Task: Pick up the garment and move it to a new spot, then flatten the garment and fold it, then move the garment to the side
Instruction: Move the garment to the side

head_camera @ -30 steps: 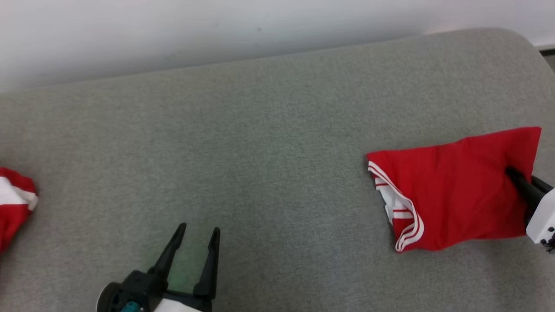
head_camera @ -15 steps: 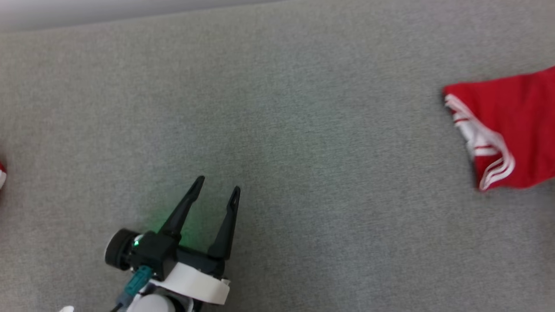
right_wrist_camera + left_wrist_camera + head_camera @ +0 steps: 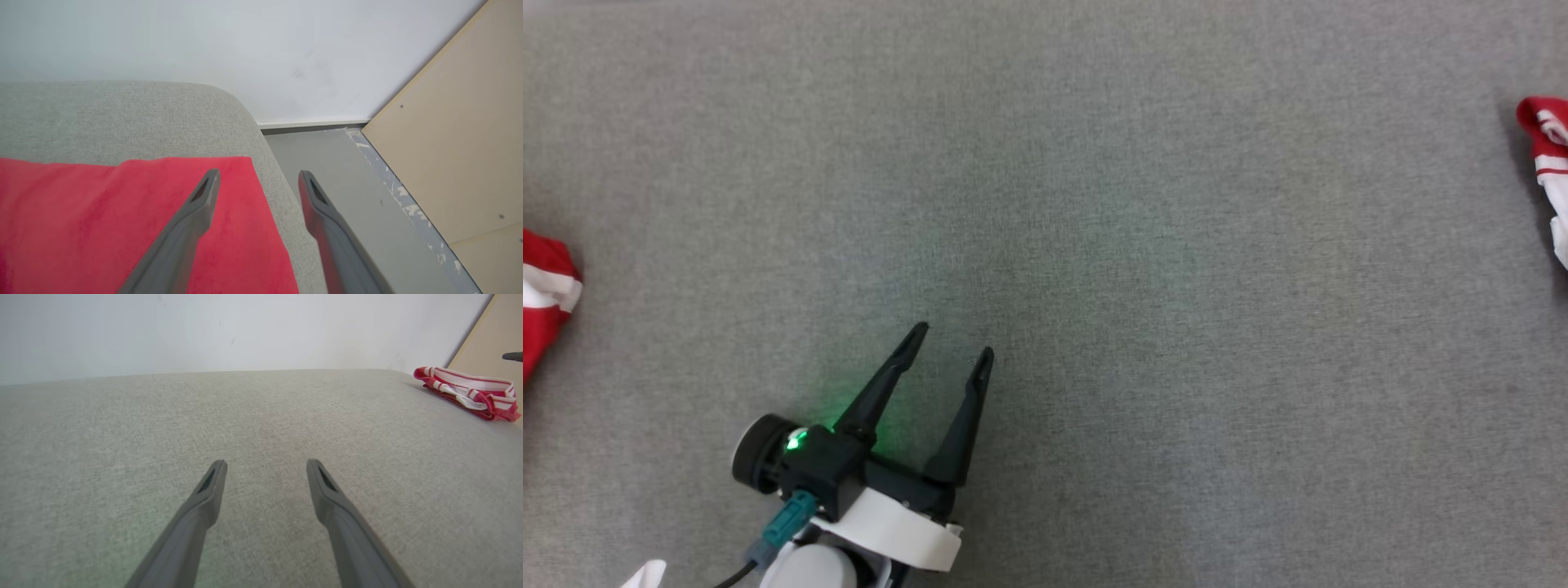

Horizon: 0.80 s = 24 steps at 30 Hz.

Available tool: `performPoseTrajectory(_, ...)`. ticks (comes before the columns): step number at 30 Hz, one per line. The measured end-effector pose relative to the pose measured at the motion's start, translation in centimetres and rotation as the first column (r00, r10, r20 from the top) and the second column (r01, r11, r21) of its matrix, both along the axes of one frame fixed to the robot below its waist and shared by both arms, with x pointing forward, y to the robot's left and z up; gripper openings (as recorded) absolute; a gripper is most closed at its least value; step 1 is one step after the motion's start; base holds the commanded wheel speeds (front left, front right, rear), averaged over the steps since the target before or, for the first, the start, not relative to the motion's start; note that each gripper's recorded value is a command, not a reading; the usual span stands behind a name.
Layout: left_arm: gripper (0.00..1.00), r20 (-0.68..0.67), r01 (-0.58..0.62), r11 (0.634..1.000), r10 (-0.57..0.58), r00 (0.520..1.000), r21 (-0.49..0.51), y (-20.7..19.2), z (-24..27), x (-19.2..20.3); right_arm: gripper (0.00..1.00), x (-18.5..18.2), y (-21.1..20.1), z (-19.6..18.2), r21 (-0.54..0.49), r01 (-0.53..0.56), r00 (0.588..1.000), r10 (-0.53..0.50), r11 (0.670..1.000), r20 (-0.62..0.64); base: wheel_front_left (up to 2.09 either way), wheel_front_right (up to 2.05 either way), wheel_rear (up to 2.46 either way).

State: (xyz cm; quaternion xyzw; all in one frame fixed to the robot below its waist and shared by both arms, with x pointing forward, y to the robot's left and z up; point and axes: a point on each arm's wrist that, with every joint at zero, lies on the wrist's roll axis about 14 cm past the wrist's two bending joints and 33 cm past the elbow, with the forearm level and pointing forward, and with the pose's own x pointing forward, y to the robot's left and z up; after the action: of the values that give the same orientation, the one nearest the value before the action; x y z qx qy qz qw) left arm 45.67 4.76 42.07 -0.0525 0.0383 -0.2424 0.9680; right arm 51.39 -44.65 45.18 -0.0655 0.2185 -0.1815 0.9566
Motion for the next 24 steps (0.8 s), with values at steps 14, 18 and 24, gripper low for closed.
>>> performPoseTrajectory(14,1.00,0.048,-0.103,0.993,0.106,0.993,-0.057,1.5,4.5,-2.7,1.00,-1.4,4.8,6.6,-0.112,-0.165,0.953,0.187,0.980,0.238,0.00,0.00,0.00)
performPoseTrajectory(18,1.00,0.057,-0.161,0.985,0.165,0.985,-0.059,3.2,5.6,-4.3,1.00,-3.3,7.6,8.2,-0.110,-0.221,0.908,0.245,0.969,0.341,0.00,0.00,0.00)
performPoseTrajectory(24,1.00,0.059,-0.258,0.965,0.261,0.964,-0.050,6.1,6.3,-7.1,1.00,-8.3,13.1,7.2,-0.090,-0.284,0.857,0.294,0.955,0.422,0.00,0.00,0.00)
